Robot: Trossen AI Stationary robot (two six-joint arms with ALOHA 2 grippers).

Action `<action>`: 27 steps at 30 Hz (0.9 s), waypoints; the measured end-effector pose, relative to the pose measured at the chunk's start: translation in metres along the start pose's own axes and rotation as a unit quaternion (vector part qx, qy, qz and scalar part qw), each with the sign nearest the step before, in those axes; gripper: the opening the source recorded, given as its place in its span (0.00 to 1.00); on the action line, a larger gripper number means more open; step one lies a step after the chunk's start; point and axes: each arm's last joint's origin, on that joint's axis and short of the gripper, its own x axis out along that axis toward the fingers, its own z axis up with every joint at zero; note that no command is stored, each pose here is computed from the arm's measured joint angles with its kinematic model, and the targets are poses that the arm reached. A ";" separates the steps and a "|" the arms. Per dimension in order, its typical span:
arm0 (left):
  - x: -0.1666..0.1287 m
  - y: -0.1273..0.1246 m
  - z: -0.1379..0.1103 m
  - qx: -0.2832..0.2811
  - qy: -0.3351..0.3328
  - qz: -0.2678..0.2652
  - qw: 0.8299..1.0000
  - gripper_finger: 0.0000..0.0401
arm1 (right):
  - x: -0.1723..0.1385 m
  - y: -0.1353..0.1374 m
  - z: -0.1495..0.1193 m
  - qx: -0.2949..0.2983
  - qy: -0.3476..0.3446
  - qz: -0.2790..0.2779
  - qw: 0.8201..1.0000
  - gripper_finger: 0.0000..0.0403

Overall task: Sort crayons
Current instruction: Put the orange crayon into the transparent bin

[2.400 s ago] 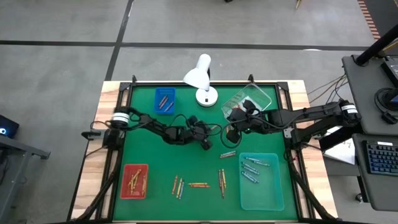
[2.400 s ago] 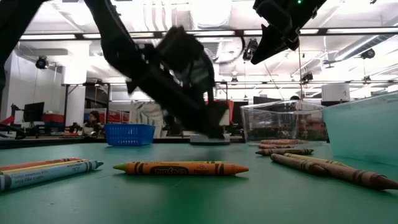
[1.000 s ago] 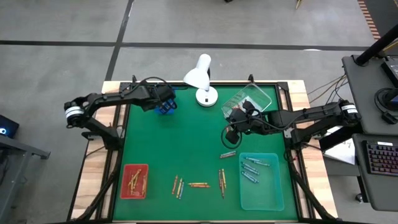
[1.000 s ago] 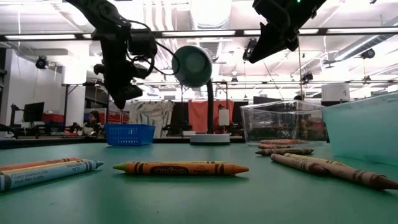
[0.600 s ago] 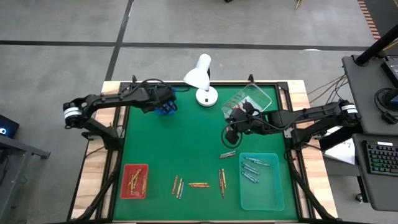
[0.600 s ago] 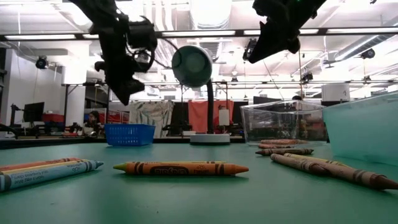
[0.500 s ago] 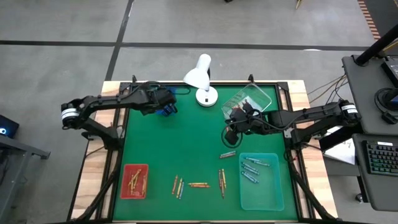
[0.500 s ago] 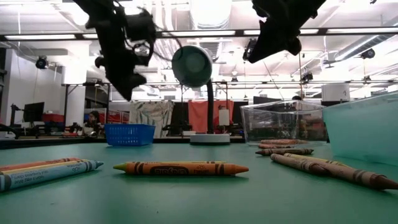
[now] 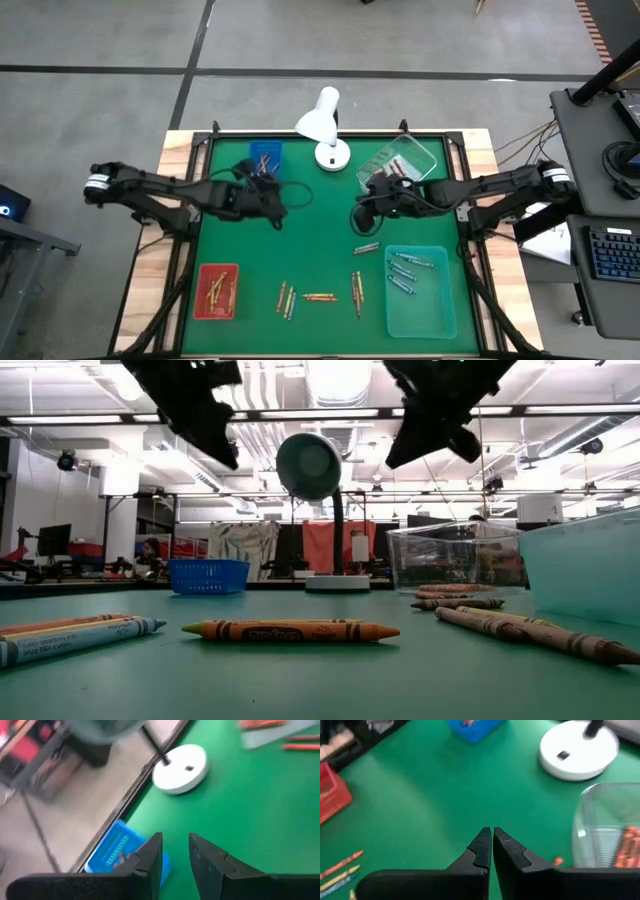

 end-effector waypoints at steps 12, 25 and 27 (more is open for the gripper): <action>-0.044 -0.037 -0.010 0.146 -0.069 -0.081 0.984 0.19 | 0.032 0.031 0.009 -0.080 0.191 -0.064 0.976 0.02; -0.057 -0.030 -0.012 0.182 -0.087 -0.082 0.976 0.19 | 0.057 0.042 0.010 -0.488 0.374 -0.035 0.788 0.02; -0.058 -0.026 -0.014 0.189 -0.082 -0.067 0.976 0.19 | 0.062 0.041 0.008 -0.537 0.384 -0.014 0.751 0.02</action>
